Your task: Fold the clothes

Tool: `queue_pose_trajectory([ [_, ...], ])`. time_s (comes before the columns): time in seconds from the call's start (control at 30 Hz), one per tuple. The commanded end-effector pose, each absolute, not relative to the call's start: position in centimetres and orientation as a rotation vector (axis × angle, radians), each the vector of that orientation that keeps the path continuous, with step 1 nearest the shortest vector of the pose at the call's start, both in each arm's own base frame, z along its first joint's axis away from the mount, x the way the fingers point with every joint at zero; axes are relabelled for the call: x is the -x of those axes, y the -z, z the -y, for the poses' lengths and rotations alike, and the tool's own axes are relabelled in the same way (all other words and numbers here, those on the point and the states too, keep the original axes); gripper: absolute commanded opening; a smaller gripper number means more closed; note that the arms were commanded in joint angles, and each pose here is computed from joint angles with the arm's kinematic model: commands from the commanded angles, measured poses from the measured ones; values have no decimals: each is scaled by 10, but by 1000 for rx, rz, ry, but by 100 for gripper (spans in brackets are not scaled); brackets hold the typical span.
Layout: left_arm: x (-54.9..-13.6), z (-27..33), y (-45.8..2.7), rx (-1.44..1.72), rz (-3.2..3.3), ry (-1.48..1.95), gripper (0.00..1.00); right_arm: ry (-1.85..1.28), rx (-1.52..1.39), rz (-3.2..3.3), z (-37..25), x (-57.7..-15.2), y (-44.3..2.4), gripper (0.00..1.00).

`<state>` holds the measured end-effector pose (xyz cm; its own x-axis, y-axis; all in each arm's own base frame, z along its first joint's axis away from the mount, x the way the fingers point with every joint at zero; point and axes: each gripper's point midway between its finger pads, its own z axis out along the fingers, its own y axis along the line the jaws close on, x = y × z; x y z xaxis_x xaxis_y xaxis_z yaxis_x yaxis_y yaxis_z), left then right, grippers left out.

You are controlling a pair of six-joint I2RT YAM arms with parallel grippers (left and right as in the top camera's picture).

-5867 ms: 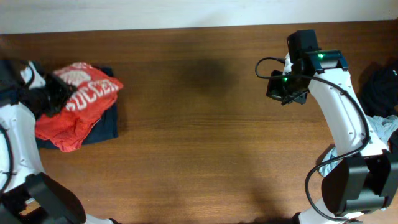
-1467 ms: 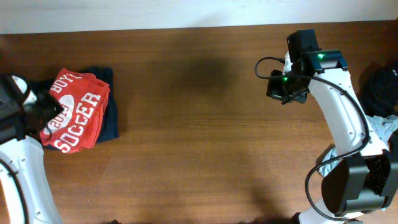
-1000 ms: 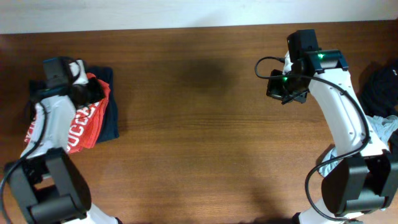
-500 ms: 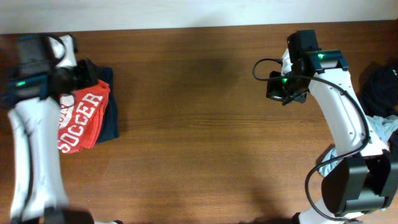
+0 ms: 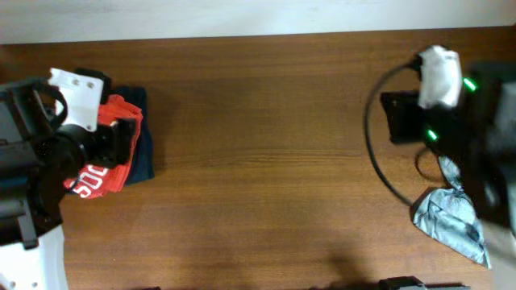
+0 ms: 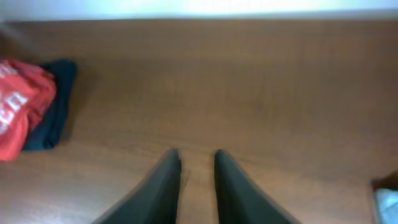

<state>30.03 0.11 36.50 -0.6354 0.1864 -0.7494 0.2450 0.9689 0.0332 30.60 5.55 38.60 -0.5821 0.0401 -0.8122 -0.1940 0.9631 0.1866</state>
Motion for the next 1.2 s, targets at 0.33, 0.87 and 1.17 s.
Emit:
queue_pose_trajectory([
  [0.33,-282,11,-357,-372,-2322,119,99,-314,130,-2159,-55,-285,-392,99],
  [0.87,-282,11,-357,-371,-2323,119,99,-472,195,-2208,-78,-296,-379,98],
  [1.17,-282,11,-357,-372,-2322,119,99,-580,227,-2257,-90,-281,-371,99],
])
